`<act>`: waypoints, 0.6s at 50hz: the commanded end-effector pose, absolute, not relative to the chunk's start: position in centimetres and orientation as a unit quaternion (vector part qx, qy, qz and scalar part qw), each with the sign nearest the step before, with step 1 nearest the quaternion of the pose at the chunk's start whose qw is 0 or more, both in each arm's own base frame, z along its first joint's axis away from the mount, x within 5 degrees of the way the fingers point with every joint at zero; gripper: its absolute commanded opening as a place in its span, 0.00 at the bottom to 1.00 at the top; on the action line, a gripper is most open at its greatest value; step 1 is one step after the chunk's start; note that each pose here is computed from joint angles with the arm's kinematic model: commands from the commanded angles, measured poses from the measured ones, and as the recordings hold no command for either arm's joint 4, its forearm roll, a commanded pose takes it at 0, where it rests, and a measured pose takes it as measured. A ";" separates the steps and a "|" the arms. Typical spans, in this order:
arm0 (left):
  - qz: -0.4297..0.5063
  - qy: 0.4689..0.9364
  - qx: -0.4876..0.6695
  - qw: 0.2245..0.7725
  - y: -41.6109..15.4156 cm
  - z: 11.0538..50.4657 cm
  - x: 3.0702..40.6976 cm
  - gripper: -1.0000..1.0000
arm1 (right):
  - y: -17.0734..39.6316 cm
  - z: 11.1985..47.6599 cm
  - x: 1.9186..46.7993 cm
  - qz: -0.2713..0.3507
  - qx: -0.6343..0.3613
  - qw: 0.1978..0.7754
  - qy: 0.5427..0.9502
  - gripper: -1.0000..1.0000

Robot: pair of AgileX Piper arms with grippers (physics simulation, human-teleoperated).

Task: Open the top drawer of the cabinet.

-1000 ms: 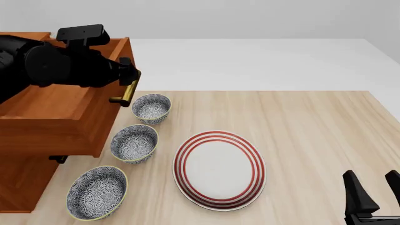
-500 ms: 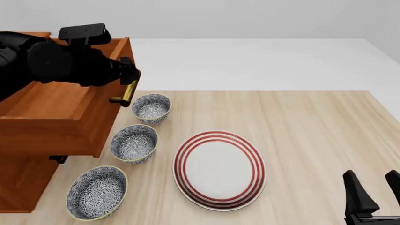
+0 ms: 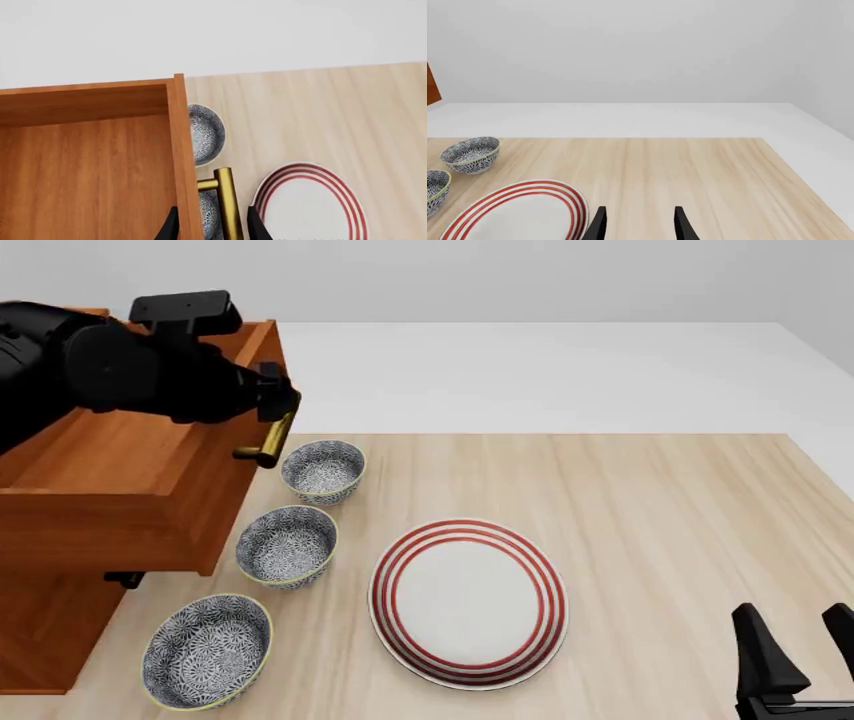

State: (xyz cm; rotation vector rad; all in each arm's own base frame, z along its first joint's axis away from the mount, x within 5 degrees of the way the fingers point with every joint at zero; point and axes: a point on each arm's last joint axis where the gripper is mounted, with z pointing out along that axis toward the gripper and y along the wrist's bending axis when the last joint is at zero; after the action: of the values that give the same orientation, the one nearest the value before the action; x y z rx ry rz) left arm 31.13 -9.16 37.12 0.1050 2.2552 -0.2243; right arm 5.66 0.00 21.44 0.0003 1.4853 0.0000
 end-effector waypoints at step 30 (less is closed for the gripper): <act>-0.099 0.885 0.082 0.448 -9.9 43.7 30.9 1.00 | 0.0 21.4 5.7 0.000 0.000 0.737 0.676 1.00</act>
State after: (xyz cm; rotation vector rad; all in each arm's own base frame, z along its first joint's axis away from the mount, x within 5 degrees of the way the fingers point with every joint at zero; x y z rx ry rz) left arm 32.11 -9.16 39.68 0.1427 2.2939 -0.2058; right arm 5.66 0.00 21.44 0.0003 1.4853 0.0000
